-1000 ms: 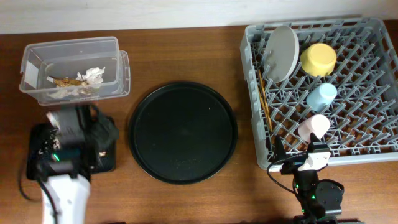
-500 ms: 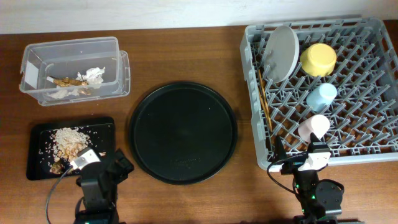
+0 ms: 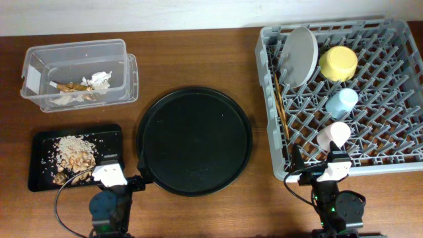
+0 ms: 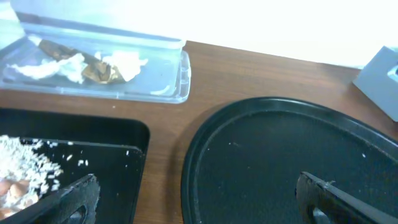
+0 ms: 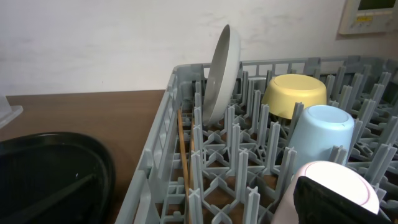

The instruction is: Sort waste into correct bins and load items into the dishwasher rack

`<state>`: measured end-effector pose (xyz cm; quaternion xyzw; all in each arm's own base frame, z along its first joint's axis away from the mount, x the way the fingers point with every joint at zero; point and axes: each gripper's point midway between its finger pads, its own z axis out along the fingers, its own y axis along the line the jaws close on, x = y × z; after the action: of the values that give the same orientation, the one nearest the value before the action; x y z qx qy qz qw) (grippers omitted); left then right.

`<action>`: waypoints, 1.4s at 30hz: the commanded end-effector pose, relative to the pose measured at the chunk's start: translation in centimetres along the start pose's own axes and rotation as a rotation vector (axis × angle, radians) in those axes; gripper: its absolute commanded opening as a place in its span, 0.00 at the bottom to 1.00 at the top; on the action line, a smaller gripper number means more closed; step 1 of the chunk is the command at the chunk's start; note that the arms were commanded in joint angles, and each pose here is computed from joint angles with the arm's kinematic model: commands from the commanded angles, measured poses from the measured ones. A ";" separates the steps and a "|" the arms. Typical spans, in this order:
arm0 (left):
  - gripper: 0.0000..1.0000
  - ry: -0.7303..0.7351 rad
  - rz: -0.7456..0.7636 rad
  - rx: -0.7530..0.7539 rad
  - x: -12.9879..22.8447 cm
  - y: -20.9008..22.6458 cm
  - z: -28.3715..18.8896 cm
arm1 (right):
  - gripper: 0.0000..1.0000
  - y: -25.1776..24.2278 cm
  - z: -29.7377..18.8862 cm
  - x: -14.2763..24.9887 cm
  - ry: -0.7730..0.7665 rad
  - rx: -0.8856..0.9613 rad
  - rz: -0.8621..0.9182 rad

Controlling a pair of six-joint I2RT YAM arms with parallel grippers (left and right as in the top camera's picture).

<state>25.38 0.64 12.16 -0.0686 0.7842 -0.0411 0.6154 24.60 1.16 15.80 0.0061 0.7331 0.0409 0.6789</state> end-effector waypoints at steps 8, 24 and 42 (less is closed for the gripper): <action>0.99 -0.092 0.067 0.034 -1.7 -0.7 -1.0 | 0.98 -0.4 0.0 0.2 0.001 0.019 -0.007; 0.99 -0.162 0.104 0.030 -3.1 -0.8 -1.6 | 0.98 -0.4 0.0 0.2 0.001 0.019 -0.007; 0.99 -0.162 0.177 0.014 -3.1 -0.6 -1.6 | 0.98 -0.4 0.0 0.2 0.001 0.019 -0.007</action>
<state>24.60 0.52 15.80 -0.0045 0.7350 0.0064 0.6780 24.60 1.16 15.79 0.0061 0.7332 0.0409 0.6787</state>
